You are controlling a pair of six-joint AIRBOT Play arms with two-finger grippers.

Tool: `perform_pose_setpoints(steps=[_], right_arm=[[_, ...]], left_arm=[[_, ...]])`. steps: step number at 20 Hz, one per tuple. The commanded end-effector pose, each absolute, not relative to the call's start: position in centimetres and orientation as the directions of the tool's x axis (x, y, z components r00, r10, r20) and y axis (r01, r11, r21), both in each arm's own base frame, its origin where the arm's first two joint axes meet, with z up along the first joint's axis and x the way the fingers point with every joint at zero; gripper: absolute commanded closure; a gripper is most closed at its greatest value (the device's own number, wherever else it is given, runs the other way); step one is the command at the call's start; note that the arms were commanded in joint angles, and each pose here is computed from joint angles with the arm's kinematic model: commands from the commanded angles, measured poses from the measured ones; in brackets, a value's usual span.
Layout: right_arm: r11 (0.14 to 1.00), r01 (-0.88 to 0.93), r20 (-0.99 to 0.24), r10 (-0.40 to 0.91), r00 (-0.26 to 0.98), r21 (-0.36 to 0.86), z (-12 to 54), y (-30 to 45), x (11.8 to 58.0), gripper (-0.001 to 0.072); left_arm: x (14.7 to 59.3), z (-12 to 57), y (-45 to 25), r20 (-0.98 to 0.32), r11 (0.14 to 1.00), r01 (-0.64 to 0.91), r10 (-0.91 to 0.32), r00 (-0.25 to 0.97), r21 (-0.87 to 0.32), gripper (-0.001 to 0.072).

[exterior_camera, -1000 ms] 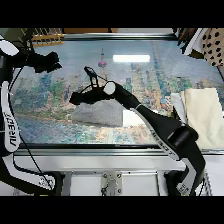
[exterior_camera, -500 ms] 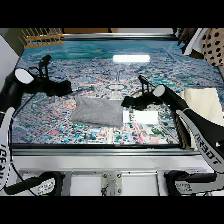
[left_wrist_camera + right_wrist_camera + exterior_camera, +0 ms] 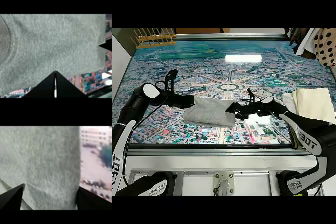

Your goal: Fold the clothes and pants, and hang the long-sleeved shirts on hangers.

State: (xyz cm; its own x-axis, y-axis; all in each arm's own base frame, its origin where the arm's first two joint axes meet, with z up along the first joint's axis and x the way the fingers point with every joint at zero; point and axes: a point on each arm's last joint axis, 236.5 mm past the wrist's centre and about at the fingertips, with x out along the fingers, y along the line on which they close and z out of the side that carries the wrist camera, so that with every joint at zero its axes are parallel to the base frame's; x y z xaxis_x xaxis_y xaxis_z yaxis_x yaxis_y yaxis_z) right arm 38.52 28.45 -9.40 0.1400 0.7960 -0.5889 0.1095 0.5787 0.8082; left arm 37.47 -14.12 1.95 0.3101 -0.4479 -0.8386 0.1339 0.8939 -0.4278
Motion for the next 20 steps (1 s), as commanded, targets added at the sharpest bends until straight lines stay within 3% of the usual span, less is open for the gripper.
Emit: perform_pose_setpoints(steps=[1,3,4,7,11,14,17,20], right_arm=[[0.505,0.097,-0.514,0.849,0.125,0.858,-9.3,33.4,38.0,0.006],[0.49,0.023,-0.489,0.863,0.13,0.871,-8.7,35.2,37.8,0.0546],[0.475,-0.021,-0.469,0.873,0.136,0.88,-8.2,35.7,37.8,0.069],[0.495,-0.101,-0.476,0.864,0.167,0.863,-5.8,34.5,39.4,0.0686],[0.728,-0.112,-0.673,0.672,0.309,0.676,0.0,21.7,44.6,0.0686],[0.841,-0.028,-0.729,0.485,0.483,0.54,6.5,9.2,46.9,0.0687],[0.858,0.077,-0.663,0.332,0.671,0.508,13.0,-1.2,47.7,0.0686],[0.85,0.193,-0.606,0.173,0.776,0.49,17.3,-9.9,46.1,0.0686]], left_arm=[[37.3,1.8,-14.4,-0.839,0.894,0.14,-0.448,0.309,-0.426,0.07],[37.3,1.8,-14.3,-0.839,0.894,0.14,-0.449,0.309,-0.426,0.07],[37.3,1.8,-14.3,-0.838,0.894,0.14,-0.448,0.31,-0.426,0.07],[37.3,1.8,-14.4,-0.839,0.894,0.14,-0.449,0.309,-0.427,0.07],[37.3,1.8,-14.4,-0.839,0.894,0.14,-0.449,0.309,-0.427,0.07],[37.3,1.8,-14.4,-0.838,0.894,0.14,-0.449,0.31,-0.426,0.07],[37.3,1.8,-14.4,-0.838,0.893,0.135,-0.449,0.309,-0.429,0.07],[37.3,1.8,-14.4,-0.838,0.893,0.132,-0.45,0.309,-0.43,0.07]])
